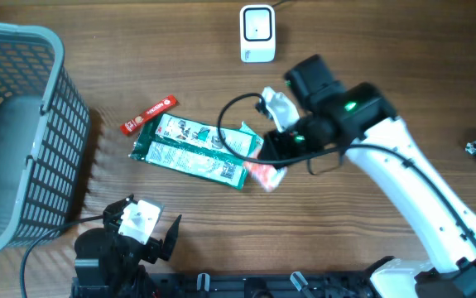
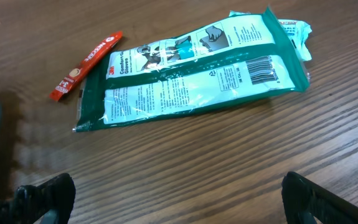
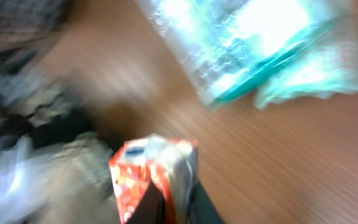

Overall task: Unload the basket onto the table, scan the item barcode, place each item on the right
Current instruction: 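Hold the snack pack under the white scanner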

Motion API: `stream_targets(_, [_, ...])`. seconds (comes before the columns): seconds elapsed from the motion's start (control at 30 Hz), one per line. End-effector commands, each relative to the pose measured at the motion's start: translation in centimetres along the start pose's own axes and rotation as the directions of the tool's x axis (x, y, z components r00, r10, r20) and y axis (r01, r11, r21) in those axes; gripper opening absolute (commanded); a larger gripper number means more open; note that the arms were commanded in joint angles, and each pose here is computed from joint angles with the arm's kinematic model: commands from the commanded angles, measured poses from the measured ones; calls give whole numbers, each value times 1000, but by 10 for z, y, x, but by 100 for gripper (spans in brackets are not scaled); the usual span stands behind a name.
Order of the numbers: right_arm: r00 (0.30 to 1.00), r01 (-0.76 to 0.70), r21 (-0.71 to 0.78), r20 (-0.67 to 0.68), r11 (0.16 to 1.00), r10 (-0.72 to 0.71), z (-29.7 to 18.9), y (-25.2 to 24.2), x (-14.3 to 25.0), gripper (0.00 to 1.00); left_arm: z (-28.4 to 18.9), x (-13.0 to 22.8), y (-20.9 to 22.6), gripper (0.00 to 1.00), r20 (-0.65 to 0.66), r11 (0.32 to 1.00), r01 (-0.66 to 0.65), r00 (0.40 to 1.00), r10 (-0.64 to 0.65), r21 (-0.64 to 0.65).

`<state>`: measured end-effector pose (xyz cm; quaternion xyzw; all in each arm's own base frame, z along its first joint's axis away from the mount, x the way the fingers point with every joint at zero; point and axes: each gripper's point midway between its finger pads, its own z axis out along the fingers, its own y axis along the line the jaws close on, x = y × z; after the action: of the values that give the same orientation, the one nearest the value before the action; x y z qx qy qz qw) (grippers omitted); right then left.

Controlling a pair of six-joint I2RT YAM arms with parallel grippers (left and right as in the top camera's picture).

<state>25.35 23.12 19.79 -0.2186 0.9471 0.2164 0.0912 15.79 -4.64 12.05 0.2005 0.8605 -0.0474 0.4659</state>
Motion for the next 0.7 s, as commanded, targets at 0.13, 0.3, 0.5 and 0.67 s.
stream_targets(0.13, [836,-222,739,480,636,-265,-40,-98,-136,5,1,1,-2,100,2,1000,-1,1000,1,11])
stream_targets(0.3, [751,-228,748,543,623,-377,-19,-116,-197,5,1,1,-2,100,2,1000,-1,1000,1,11])
stream_targets(0.5, [616,-206,627,680,751,-398,-14,-135,-252,5,1,1,-2,100,2,1000,-1,1000,1,11])
stream_targets(0.67, [629,-109,740,568,664,-530,1,-149,-274,5,1,1,-2,100,2,1000,-1,1000,1,11])
